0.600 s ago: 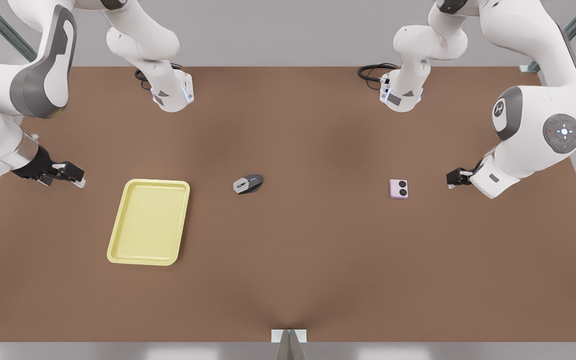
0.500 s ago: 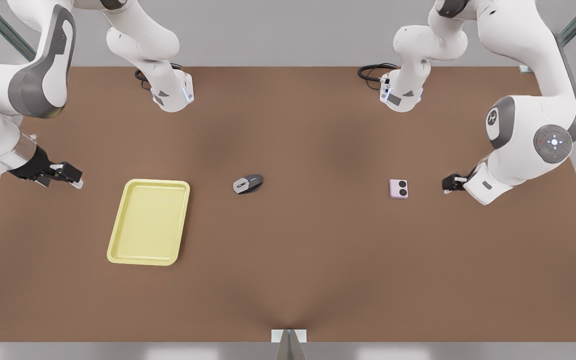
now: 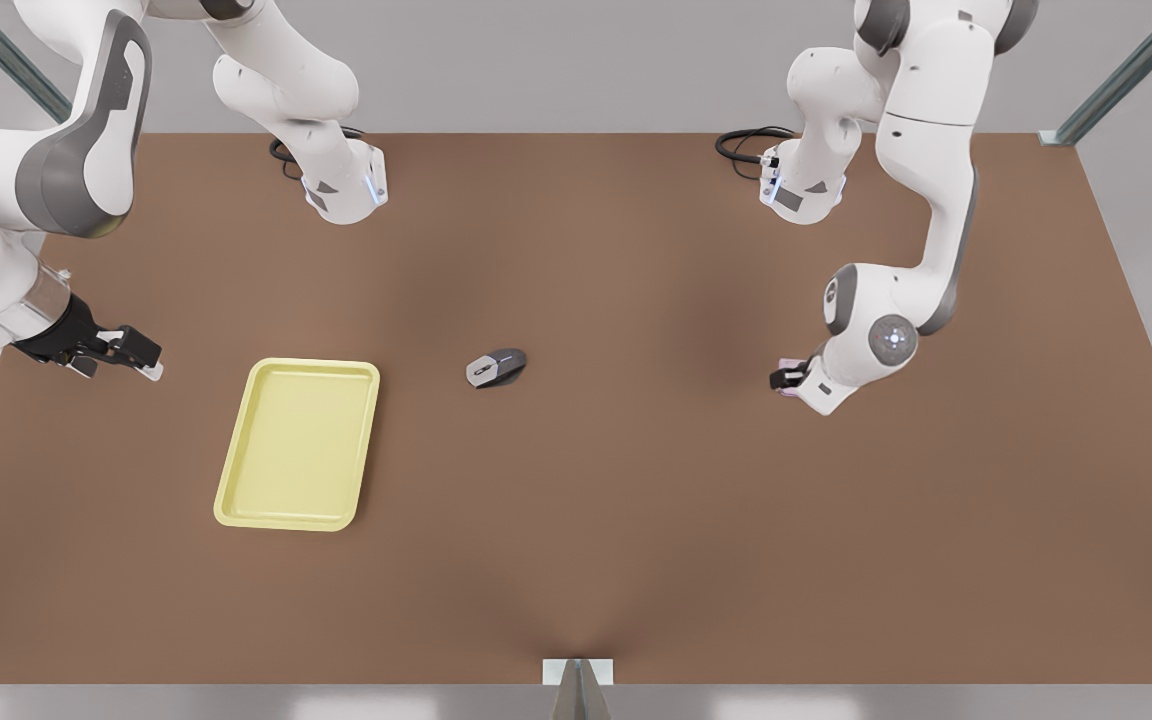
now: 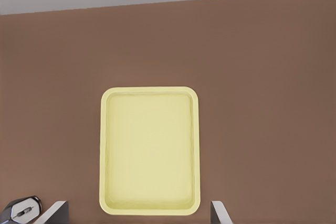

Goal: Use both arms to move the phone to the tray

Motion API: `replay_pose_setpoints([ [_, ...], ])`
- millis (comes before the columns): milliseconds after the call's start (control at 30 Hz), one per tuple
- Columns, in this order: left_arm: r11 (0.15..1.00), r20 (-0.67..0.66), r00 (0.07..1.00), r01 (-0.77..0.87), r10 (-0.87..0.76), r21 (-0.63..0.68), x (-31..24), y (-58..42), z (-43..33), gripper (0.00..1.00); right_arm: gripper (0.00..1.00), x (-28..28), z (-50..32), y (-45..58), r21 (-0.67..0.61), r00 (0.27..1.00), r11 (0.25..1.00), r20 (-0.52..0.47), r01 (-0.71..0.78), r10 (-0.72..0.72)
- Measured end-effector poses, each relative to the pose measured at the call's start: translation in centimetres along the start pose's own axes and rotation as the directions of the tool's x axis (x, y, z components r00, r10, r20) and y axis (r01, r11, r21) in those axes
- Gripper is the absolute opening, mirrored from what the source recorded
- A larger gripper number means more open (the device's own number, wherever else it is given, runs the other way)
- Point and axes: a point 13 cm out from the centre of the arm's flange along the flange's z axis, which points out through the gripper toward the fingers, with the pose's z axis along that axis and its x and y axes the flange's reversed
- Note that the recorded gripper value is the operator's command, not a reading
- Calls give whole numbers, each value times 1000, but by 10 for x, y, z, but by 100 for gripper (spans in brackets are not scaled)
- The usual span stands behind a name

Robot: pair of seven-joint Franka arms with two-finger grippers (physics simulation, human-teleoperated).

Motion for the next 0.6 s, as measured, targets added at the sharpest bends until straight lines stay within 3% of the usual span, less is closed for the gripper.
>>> replay_pose_setpoints([
  [600,996,19,996,-88,88,-25,17,29,56,100,100,-9,-7,10,-1,1000,1000,25,16,-16],
])
